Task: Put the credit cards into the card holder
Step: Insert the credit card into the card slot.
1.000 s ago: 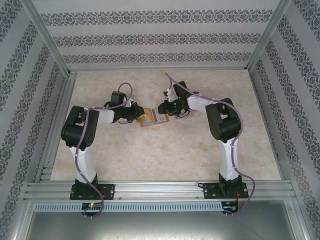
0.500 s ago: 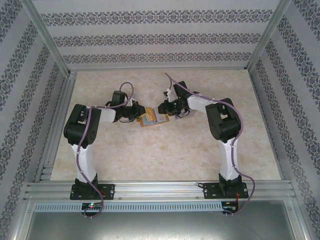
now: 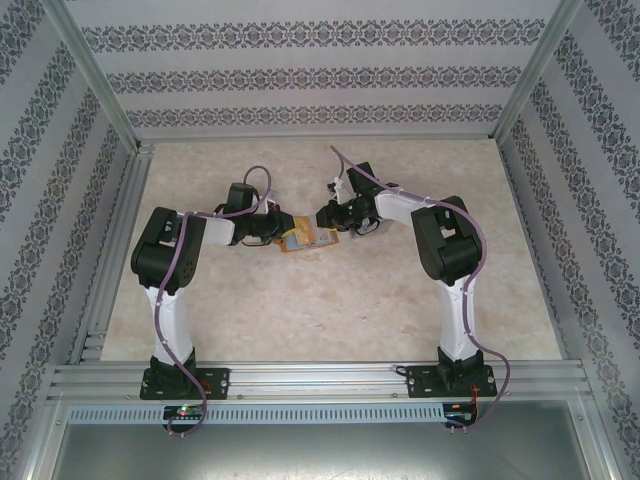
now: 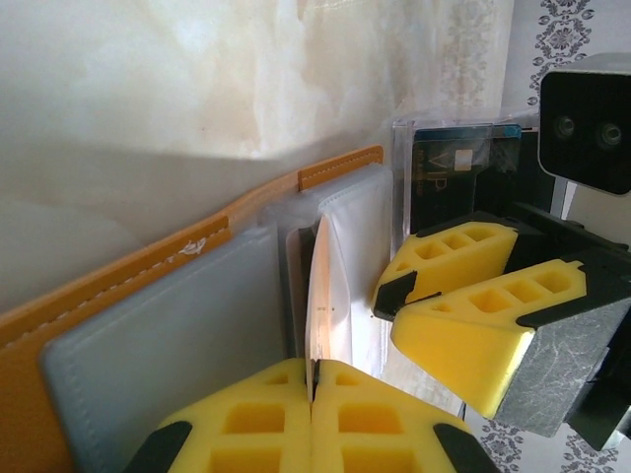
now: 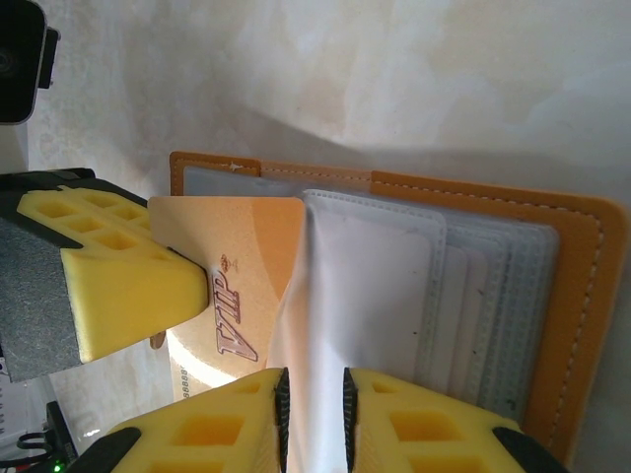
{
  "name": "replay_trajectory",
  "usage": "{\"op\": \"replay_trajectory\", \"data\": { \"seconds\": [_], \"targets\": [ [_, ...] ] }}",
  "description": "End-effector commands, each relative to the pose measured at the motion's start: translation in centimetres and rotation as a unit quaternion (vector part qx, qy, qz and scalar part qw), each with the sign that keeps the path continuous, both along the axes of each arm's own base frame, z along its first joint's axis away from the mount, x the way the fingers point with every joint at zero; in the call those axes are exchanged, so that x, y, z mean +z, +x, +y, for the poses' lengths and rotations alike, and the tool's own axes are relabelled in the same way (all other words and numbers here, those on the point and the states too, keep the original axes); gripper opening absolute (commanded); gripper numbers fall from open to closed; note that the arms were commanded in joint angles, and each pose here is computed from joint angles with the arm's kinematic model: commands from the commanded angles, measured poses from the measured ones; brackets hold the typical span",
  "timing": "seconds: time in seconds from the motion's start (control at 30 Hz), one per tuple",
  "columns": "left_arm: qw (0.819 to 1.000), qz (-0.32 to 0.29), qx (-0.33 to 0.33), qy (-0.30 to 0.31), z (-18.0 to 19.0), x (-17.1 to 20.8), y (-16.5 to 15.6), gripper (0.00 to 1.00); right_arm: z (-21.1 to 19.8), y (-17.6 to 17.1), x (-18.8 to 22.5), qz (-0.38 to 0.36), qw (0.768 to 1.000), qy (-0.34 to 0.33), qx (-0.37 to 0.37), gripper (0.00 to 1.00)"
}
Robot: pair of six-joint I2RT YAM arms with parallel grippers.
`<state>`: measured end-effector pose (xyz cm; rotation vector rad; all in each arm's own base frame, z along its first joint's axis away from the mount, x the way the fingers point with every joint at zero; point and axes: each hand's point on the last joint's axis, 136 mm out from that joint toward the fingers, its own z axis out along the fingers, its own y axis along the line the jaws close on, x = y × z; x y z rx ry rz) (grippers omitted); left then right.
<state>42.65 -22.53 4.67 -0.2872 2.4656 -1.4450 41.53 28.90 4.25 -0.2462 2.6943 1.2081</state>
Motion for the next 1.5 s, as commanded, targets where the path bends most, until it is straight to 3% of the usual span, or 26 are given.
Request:
{"op": "replay_trajectory", "data": {
  "seconds": [0.0,0.7,1.3,1.47],
  "targets": [
    [1.0,0.013,-0.018,0.003,-0.9,-0.6,-1.3,0.0,-1.2,-0.7,-1.6,0.024,0.999,-0.031,-0.009,0.26],
    [0.998,0.05,0.005,0.029,0.3,-1.9,-3.2,0.0,-1.2,-1.0,-1.8,0.025,0.999,-0.032,-0.006,0.26],
    [0.998,0.056,0.02,0.004,-0.3,-2.0,-1.9,0.0,-1.0,-1.1,-1.8,0.026,0.999,-0.032,-0.005,0.26],
    [0.995,0.096,0.034,0.011,-0.1,-2.7,-2.6,0.0,-1.2,-1.1,-1.8,0.025,0.999,-0.034,-0.005,0.26]
  ]
}}
